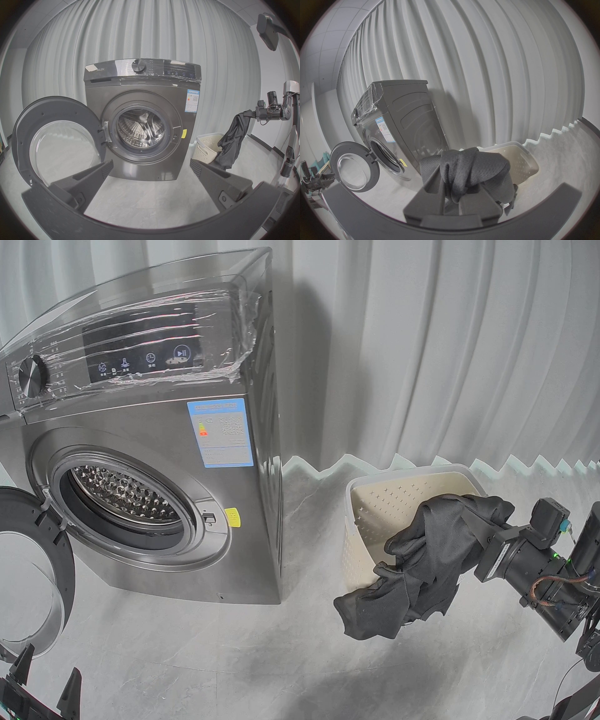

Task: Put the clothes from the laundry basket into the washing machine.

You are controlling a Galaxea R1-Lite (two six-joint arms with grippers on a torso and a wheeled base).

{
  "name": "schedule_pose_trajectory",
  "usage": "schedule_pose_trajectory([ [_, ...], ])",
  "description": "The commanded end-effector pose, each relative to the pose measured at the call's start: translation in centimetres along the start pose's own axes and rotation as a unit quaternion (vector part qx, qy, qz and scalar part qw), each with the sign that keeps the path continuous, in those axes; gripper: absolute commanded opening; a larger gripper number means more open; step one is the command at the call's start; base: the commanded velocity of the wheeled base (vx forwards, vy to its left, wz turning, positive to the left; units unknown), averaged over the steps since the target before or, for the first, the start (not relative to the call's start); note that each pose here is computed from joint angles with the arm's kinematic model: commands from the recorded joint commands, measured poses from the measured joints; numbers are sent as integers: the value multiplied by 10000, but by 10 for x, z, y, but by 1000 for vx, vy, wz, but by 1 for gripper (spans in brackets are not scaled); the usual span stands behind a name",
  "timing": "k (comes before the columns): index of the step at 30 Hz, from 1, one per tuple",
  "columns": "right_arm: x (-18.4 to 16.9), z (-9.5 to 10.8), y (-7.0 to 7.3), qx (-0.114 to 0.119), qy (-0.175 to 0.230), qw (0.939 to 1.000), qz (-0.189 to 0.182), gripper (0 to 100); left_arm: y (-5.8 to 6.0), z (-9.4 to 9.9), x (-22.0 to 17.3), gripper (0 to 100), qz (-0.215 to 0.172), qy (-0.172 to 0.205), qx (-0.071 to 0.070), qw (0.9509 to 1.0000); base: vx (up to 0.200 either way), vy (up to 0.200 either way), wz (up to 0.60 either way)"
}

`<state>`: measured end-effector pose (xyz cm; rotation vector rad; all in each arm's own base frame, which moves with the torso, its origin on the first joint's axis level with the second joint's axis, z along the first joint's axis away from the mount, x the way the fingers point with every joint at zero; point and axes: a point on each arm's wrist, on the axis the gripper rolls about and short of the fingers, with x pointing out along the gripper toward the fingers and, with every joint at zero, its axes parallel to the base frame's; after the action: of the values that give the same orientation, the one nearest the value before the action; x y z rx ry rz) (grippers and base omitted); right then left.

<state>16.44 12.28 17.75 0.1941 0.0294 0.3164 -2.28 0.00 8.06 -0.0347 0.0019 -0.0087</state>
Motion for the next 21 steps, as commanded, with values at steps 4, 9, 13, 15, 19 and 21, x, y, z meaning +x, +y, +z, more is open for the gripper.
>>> schedule_pose_trajectory([
  [4, 1, -1, 0, -6, 17, 10000, 6, 0, 0, -4, 0, 100, 5, -16, -3, 10000, 0, 200, 0],
  [9, 1, -1, 0, -6, 18, 10000, 14, 0, 0, -4, 0, 100, 5, -16, -11, 10000, 0, 200, 0],
  [13, 2, 0, 1, 4, 13, 10000, 22, 0, 0, -4, 0, 100, 5, -16, -11, 10000, 0, 150, 0],
  [15, 2, -1, 1, 2, 21, 10000, 29, 0, 0, -4, 0, 100, 5, -16, -11, 10000, 0, 0, 0],
  [19, 3, -2, 1, -4, 58, 10000, 29, 0, 0, -4, 0, 100, 5, -16, -11, 10000, 0, 0, 0],
  [21, 3, -3, 1, -7, 63, 10000, 20, 0, 0, -5, 0, 100, 5, -9, -18, 10000, 0, 0, 0],
])
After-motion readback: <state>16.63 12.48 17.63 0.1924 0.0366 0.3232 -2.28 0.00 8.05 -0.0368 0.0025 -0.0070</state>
